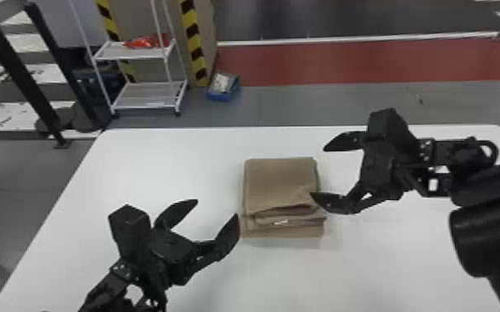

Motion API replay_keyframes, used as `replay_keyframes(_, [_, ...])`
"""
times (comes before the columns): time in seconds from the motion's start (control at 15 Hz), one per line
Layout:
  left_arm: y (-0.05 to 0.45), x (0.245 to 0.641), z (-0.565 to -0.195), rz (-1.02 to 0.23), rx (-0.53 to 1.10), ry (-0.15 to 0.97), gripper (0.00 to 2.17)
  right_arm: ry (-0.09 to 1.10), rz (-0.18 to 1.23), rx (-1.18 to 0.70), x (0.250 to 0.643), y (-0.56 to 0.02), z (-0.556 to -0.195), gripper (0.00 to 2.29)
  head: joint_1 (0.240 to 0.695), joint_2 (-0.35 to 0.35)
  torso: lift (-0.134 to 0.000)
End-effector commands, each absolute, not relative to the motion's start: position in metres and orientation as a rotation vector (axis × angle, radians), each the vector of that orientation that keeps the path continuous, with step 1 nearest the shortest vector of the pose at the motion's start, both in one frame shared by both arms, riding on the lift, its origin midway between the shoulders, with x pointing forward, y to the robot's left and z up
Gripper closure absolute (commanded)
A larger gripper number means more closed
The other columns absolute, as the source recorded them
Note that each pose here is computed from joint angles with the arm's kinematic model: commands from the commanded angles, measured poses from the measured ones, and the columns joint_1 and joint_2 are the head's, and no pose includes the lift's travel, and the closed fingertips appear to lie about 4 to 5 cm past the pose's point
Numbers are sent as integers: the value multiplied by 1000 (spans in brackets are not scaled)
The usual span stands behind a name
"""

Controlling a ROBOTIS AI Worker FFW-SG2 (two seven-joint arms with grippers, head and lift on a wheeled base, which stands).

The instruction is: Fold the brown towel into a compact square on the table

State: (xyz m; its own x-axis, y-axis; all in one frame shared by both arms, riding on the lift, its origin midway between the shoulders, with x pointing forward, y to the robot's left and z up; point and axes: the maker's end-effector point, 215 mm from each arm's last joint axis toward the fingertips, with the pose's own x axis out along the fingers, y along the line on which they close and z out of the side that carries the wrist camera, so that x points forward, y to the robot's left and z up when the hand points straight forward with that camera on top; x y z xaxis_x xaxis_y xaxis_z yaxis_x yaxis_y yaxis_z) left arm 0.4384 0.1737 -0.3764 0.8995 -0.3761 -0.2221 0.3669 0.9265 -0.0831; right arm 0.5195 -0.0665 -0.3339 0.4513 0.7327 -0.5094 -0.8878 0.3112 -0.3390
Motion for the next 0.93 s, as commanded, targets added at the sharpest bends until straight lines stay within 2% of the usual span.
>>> replay_keyframes(0.0, [183, 446, -347, -348, -25, 149, 39, 195, 1046, -614, 522, -75, -315, 43, 695, 124, -123])
replay_keyframes(0.13, [188, 452, -317, -317, -11, 47, 43, 81, 964, -605, 527, -85, -295, 43, 695, 124, -123])
replay_keyframes(0.2, [192, 453, -299, -293, -9, -14, 43, 53, 895, -534, 532, -96, -284, 43, 695, 122, -123])
replay_keyframes(0.4, [201, 457, -286, -213, 18, -54, 43, 44, 671, -303, 535, -128, -277, 43, 695, 100, -123])
replay_keyframes(0.53, [211, 460, -285, -172, 13, -57, 43, 41, 571, -239, 527, -134, -282, 46, 695, 82, -123])
replay_keyframes(0.67, [226, 463, -286, -136, 18, -57, 43, 111, 528, -127, 508, -138, -303, 80, 695, 78, -123])
replay_keyframes(0.73, [238, 463, -288, -113, 19, -50, 43, 75, 484, -91, 496, -142, -304, 80, 695, 81, -123])
replay_keyframes(0.87, [258, 459, -295, -76, 13, -34, 43, -111, 420, -71, 476, -147, -273, 80, 695, 96, -123])
